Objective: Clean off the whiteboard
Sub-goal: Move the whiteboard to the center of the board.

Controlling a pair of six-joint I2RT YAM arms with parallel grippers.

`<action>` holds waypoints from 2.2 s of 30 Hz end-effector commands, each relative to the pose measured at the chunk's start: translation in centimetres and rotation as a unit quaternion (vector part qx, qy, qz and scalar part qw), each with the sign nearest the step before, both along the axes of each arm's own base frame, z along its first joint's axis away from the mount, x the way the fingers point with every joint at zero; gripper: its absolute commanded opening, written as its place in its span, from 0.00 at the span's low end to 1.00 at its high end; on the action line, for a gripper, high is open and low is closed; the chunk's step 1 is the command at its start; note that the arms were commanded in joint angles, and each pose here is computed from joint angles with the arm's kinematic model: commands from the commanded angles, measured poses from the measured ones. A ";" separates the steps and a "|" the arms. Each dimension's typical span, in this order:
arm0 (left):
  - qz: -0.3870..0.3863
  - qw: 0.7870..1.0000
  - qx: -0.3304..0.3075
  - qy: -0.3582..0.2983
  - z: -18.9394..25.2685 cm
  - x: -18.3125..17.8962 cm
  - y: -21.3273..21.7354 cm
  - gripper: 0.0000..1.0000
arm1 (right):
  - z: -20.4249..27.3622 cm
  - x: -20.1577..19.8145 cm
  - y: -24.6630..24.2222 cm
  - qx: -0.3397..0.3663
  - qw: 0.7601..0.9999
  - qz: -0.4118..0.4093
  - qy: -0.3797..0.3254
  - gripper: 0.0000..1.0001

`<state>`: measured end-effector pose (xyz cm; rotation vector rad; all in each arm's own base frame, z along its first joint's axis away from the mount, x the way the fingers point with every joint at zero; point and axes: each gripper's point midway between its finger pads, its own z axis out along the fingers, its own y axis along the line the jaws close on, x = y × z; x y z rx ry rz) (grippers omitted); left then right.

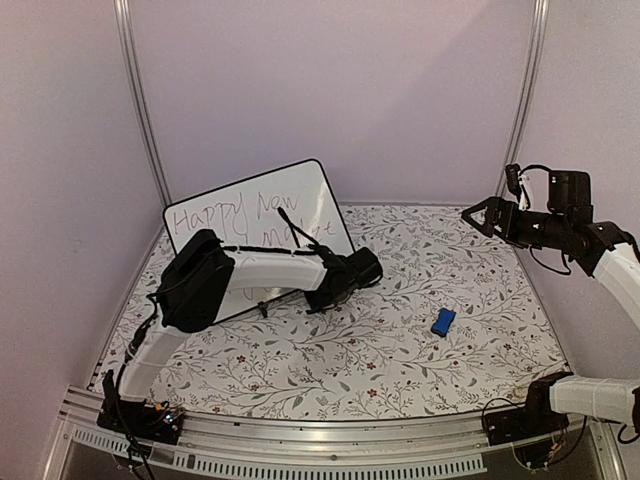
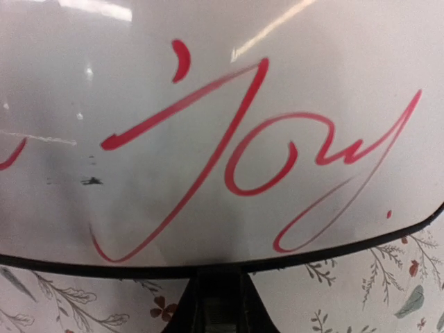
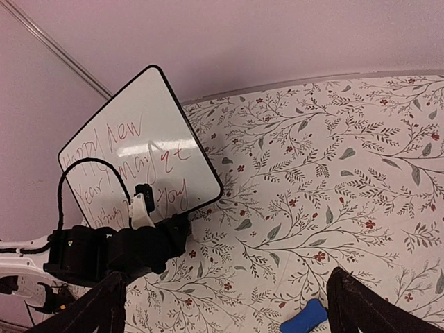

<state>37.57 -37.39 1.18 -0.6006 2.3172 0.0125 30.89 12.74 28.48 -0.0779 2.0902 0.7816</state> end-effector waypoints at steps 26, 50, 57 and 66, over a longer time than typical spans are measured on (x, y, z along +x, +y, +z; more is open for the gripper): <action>-0.248 0.961 -0.116 -0.020 6.1 -6.2 -12.2 0.92 | -0.1 0.3 -0.3 -0.014 1.000 -0.010 0.000 0.99; -0.274 0.917 -0.141 -0.254 29.5 -12.7 14.9 1.00 | -4.4 0.9 2.6 -0.033 0.999 0.019 0.021 0.99; -0.199 0.933 -0.106 -0.282 29.3 -11.3 23.3 1.00 | -8.5 1.6 7.6 -0.110 0.993 0.037 0.024 0.99; -0.213 0.928 -0.149 -0.267 28.1 -3.8 28.8 1.00 | -12.5 3.1 13.8 -0.139 0.988 0.068 0.001 0.96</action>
